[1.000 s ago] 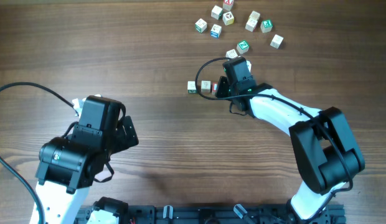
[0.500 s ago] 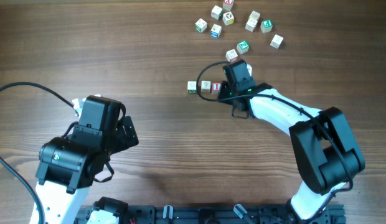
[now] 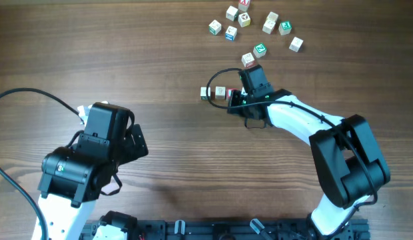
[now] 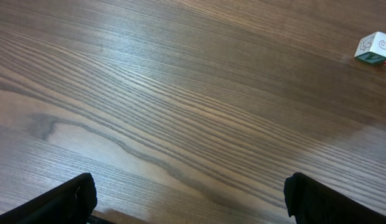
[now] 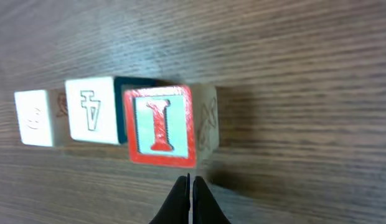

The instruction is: Form a horizontal line

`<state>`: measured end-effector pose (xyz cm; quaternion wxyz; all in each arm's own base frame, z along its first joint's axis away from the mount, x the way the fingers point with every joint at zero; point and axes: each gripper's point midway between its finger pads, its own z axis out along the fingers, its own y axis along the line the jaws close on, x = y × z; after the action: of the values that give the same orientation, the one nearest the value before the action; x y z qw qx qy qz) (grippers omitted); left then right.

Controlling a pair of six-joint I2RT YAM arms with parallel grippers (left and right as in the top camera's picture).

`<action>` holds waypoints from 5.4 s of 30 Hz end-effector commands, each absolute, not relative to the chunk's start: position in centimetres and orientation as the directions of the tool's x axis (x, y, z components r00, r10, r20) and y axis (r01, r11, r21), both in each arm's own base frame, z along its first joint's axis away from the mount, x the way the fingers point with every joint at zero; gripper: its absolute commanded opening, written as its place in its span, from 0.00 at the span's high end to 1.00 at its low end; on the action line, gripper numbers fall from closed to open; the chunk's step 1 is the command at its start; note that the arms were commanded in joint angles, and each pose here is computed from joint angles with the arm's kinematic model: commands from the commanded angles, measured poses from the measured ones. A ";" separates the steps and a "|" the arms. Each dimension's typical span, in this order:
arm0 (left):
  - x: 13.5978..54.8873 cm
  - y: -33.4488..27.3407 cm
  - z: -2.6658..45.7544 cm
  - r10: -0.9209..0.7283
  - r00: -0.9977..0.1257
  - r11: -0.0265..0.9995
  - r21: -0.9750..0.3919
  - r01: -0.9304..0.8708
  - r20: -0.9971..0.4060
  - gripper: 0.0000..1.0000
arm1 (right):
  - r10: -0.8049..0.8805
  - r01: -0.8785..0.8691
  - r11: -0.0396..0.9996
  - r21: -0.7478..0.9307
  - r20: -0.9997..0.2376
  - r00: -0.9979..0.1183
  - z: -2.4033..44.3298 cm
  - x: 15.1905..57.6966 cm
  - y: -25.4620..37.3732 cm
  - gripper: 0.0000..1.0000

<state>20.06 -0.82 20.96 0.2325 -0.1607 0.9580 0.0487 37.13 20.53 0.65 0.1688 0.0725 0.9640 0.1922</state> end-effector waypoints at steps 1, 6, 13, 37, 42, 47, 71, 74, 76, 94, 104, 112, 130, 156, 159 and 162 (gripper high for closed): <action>20.0 -0.7 20.9 -0.306 -0.833 0.937 0.008 -0.349 -0.462 0.00 | 0.200 0.077 0.929 0.361 -0.317 -0.927 0.1 37.4 20.0 0.95; 20.0 -0.7 20.9 -0.306 -0.833 0.937 0.008 -0.349 -0.462 0.00 | 0.189 0.051 0.928 0.369 -0.348 -0.918 0.5 38.0 20.2 0.95; 20.0 -0.7 20.9 -0.306 -0.833 0.937 0.009 -0.349 -0.462 0.00 | 0.194 0.051 0.931 0.362 -0.373 -0.907 0.6 38.6 20.1 0.95; 20.0 -0.7 20.9 -0.306 -0.833 0.937 0.008 -0.349 -0.462 0.00 | 0.174 0.044 0.968 0.247 -0.539 -0.824 2.2 41.6 18.1 0.95; 20.0 -0.7 20.9 -0.306 -0.833 0.937 0.009 -0.349 -0.462 0.00 | 0.164 0.012 0.957 0.289 -0.509 -0.845 1.8 41.2 19.1 0.96; 20.0 -0.7 20.9 -0.305 -0.833 0.937 0.009 -0.349 -0.462 0.00 | 0.155 -0.031 0.937 0.347 -0.494 -0.855 2.2 41.0 20.5 0.96; 20.0 -0.7 20.9 -0.306 -0.832 0.937 0.008 -0.349 -0.462 0.00 | 0.230 -0.063 0.911 0.408 -0.628 -0.743 8.0 45.8 22.2 0.95; 20.0 -0.7 20.9 -0.306 -0.833 0.937 0.009 -0.349 -0.462 0.00 | 0.227 -0.088 0.901 0.425 -0.635 -0.738 8.2 45.9 23.2 0.95; 20.0 -0.7 20.9 -0.306 -0.832 0.937 0.008 -0.349 -0.462 0.00 | 0.234 -0.081 0.899 0.431 -0.627 -0.743 7.3 46.0 23.5 0.95; 20.0 -0.7 20.9 -0.306 -0.832 0.937 0.008 -0.349 -0.462 0.00 | 0.153 -0.106 0.904 0.414 -0.544 -0.825 4.8 46.9 26.6 0.95; 20.0 -0.7 20.9 -0.306 -0.832 0.937 0.008 -0.349 -0.462 0.00 | 0.108 -0.087 0.923 0.376 -0.468 -0.877 3.1 44.5 26.5 0.95; 20.0 -0.7 20.9 -0.306 -0.832 0.937 0.008 -0.349 -0.462 0.00 | 0.096 -0.078 0.930 0.359 -0.443 -0.892 2.5 43.9 26.2 0.95; 20.0 -0.7 20.9 -0.306 -0.832 0.937 0.008 -0.349 -0.462 0.00 | 0.070 -0.092 0.935 0.341 -0.435 -0.898 2.2 43.5 25.9 0.95; 20.0 -0.7 20.9 -0.306 -0.832 0.937 0.008 -0.349 -0.462 0.00 | 0.115 0.056 0.975 0.216 -0.275 -0.954 1.0 41.6 20.5 0.95; 20.0 -0.7 20.9 -0.306 -0.832 0.937 0.008 -0.349 -0.462 0.00 | 0.177 0.139 0.979 0.149 -0.281 -0.943 0.8 41.5 18.9 0.96; 20.0 -0.7 20.9 -0.306 -0.832 0.937 0.008 -0.349 -0.462 0.00 | 0.183 0.147 0.979 0.144 -0.282 -0.942 0.8 41.5 18.7 0.96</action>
<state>20.06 -0.82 20.96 0.2325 -0.1607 0.9580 0.0487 41.18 18.95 1.13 0.1454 0.0699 0.9843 0.0718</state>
